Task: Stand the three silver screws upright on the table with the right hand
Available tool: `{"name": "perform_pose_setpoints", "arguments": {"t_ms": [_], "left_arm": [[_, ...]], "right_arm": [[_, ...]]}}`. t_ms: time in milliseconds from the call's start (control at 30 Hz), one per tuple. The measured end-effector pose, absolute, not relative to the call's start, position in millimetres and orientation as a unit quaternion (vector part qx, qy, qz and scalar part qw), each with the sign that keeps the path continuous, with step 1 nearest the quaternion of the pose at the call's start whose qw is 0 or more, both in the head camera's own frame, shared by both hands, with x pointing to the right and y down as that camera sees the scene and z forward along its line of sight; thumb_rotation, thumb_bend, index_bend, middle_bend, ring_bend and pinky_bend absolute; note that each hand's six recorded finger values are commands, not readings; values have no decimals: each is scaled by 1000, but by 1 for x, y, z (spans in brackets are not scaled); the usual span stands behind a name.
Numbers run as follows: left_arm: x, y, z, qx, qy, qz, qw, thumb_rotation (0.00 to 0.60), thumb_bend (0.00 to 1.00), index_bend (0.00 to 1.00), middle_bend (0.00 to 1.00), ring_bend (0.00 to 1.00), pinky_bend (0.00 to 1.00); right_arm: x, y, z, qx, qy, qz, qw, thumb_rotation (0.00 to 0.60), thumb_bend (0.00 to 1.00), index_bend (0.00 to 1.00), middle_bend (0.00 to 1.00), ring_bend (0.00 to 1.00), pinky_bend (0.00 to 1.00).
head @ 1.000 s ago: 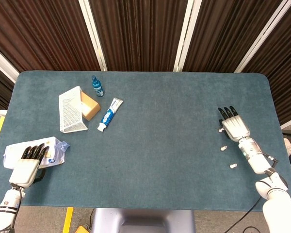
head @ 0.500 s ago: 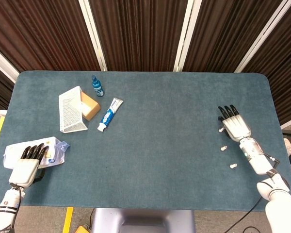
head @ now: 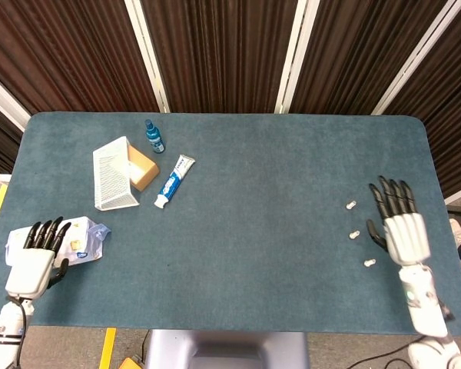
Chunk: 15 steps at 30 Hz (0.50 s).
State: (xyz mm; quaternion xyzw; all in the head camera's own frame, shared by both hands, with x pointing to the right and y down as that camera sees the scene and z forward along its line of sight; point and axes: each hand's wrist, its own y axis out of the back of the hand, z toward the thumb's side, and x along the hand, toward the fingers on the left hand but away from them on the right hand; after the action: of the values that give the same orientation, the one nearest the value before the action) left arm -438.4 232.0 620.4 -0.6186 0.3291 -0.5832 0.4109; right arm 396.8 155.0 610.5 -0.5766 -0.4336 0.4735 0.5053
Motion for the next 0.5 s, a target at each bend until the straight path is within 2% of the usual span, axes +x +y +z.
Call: {"name": "perform_pose_setpoints", "arguments": {"t_ms": [133,267,500], "left_arm": [[-436,236,607,-620,336,-570,421,600,475,0,0,0,38],[-437,240,599,-630,337,-569,407,600,475,0,0,0,40],[-438,246,584,-639,340,-566,394,600,474,0,0,0,42]], "right_arm": [[411,178,589,-554,-430,537,468,600,487,0,0,0,0],[431,200,574,-538,-381,603,450,600,487,0,0,0,0],[433,213,566,-554,-363,606,440,600,487,0,0,0,0]]}}
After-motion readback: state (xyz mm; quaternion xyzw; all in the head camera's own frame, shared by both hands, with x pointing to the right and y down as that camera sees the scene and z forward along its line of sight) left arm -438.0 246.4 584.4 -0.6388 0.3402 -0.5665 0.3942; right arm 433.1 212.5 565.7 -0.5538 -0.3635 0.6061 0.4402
